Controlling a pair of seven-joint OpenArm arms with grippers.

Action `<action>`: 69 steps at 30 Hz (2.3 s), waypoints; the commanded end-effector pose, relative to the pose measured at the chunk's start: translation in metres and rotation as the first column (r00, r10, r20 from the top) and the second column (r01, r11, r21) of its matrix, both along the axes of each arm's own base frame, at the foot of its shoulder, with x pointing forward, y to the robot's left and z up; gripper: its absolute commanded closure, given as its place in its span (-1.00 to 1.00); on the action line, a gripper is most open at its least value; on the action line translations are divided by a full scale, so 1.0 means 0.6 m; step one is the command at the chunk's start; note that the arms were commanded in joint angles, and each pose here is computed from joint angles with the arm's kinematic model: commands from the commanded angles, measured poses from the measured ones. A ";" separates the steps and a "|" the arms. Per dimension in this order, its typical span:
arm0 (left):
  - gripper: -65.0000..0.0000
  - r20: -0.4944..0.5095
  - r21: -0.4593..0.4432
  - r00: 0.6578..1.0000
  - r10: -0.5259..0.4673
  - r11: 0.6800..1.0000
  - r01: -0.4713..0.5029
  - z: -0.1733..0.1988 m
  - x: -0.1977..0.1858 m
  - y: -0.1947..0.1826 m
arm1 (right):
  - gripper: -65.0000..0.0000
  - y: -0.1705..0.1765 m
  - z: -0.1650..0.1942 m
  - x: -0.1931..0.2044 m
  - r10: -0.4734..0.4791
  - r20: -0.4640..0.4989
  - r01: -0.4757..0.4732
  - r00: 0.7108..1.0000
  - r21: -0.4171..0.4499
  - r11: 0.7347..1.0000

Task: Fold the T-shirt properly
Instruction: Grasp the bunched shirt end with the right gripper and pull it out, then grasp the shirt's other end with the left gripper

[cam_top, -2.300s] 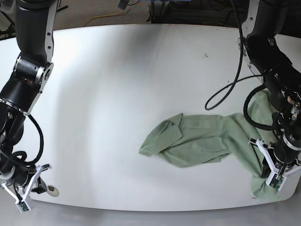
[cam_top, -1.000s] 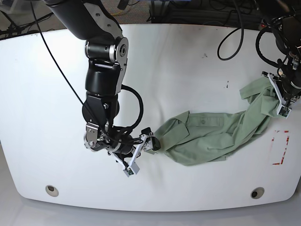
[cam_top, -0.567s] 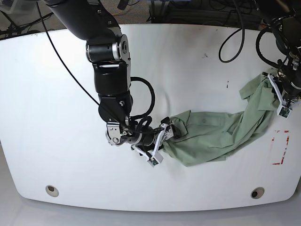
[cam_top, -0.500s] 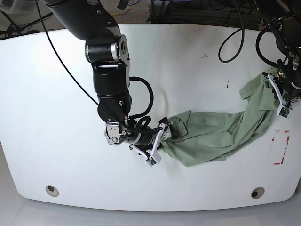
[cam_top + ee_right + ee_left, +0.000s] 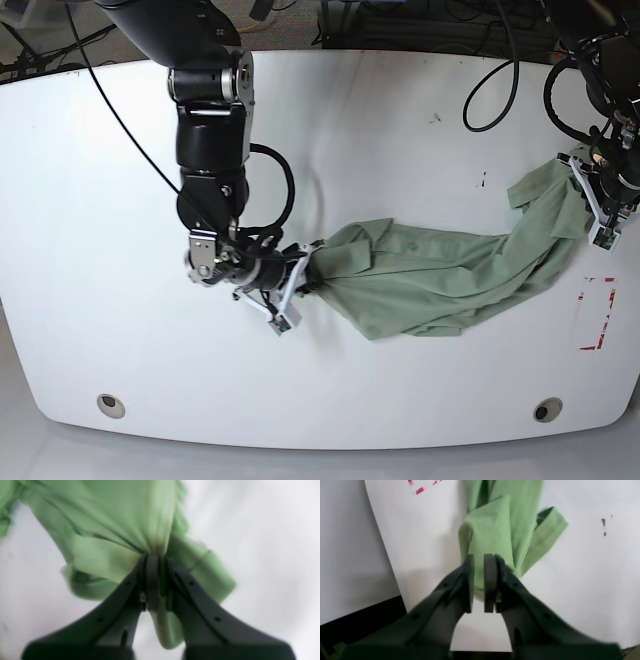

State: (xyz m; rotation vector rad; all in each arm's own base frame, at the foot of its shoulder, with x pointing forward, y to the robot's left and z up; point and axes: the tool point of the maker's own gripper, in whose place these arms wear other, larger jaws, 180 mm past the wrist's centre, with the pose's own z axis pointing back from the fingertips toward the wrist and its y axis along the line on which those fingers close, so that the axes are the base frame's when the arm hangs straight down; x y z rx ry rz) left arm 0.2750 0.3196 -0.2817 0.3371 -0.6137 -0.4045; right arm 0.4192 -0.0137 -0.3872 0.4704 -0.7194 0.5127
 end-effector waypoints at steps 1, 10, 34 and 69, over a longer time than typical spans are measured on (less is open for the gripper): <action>0.79 0.034 0.022 0.999 -0.006 1.000 0.005 0.020 0.009 0.006 | 1.00 -0.052 0.077 0.029 -0.038 0.144 0.046 0.989 -0.054 0.997; -0.13 0.045 -0.009 0.999 -0.002 1.000 0.002 0.015 0.012 -0.006 | 1.00 -0.212 0.089 -0.067 -0.053 0.187 0.118 0.981 -0.353 0.928; -0.50 -0.061 -0.638 0.997 0.056 0.766 -0.082 -0.130 0.120 -0.120 | 1.00 -0.341 0.063 -0.127 -0.257 0.121 0.284 0.959 -0.376 0.882; 1.00 0.139 -0.666 0.990 0.001 0.740 0.092 -0.062 0.147 -0.177 | 1.00 -0.347 0.139 -0.092 -0.247 0.248 0.329 0.937 -0.386 0.862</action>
